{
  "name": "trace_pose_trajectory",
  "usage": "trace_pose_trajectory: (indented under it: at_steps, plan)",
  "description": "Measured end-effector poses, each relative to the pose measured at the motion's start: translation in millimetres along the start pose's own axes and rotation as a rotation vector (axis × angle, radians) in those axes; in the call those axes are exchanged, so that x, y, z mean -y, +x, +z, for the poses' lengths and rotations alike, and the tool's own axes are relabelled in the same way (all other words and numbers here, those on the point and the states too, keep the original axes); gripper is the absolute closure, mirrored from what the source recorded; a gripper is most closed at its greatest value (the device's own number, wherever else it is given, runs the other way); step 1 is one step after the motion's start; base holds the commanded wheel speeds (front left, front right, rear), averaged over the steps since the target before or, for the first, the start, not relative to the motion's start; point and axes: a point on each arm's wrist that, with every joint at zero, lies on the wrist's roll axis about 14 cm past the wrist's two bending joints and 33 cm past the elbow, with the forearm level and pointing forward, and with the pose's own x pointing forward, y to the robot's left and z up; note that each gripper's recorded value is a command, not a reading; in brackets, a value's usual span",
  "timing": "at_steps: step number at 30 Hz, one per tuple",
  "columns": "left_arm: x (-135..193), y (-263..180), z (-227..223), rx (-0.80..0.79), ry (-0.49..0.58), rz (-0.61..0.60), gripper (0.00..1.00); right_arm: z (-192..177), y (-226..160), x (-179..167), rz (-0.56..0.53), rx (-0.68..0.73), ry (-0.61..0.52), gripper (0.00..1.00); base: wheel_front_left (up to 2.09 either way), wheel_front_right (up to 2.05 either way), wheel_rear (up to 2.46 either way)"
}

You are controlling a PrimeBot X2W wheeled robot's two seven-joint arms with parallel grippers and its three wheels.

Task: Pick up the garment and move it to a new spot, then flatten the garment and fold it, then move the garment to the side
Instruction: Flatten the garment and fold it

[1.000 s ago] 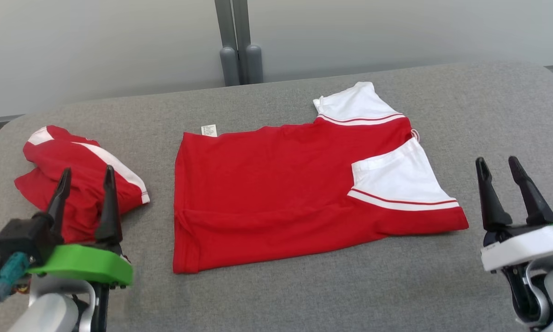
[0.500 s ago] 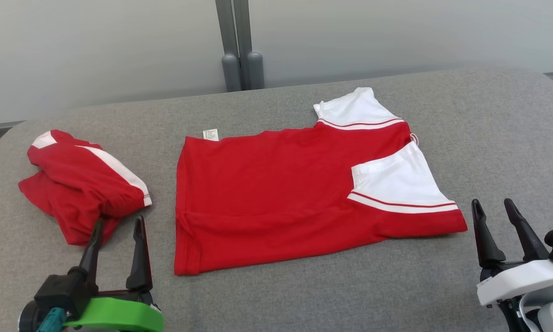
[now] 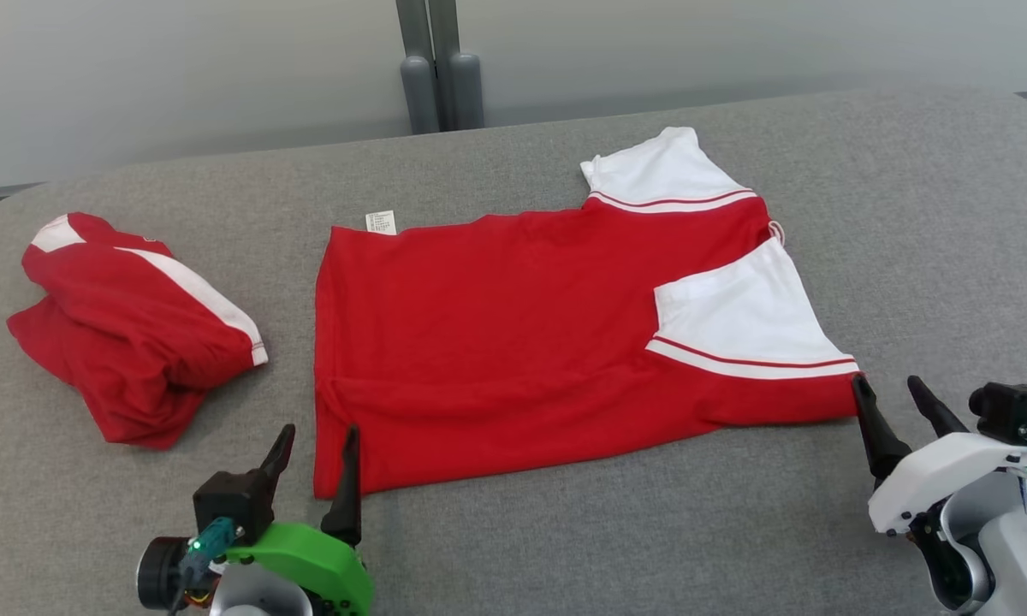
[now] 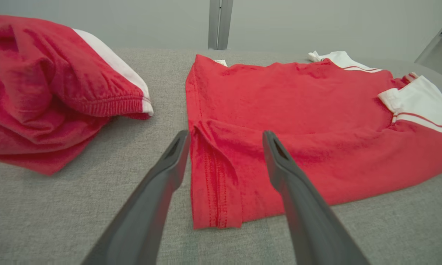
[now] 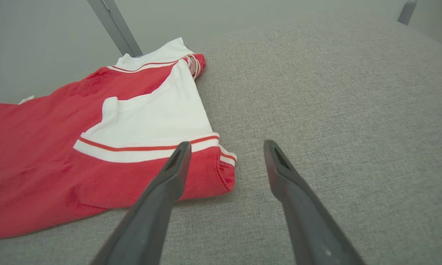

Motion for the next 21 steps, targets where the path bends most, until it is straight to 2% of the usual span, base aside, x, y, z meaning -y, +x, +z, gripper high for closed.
trace_pose_trajectory:
  at_steps: [7, 16, 17, 18, 19, 21]
  plan:
    - [2, 9, -37, -0.118, 0.047, 0.0, 0.0, -14, 11, -11, 0.029, -0.048, 0.026, 0.0, 0.0, 0.0, 0.0]
    - [-10, 15, -59, -0.199, 0.132, 0.028, 0.0, -24, 15, -14, 0.043, -0.075, 0.03, 0.02, 0.0, 0.0, 0.0]
    - [-10, 15, -60, -0.206, 0.141, 0.029, 0.0, -24, 15, -14, 0.044, -0.074, 0.033, 0.17, 0.0, 0.0, 0.0]
    - [-10, 15, -62, -0.209, 0.146, 0.027, 0.0, -24, 15, -14, 0.044, -0.075, 0.033, 0.22, 0.0, 0.0, 0.0]
    - [-8, 15, -63, -0.214, 0.148, 0.026, 0.0, -25, 15, -14, 0.044, -0.077, 0.034, 0.44, 0.0, 0.0, 0.0]
    - [-6, 14, -67, -0.228, 0.154, 0.023, 0.0, -27, 14, -13, 0.044, -0.081, 0.035, 0.6, 0.0, 0.0, 0.0]
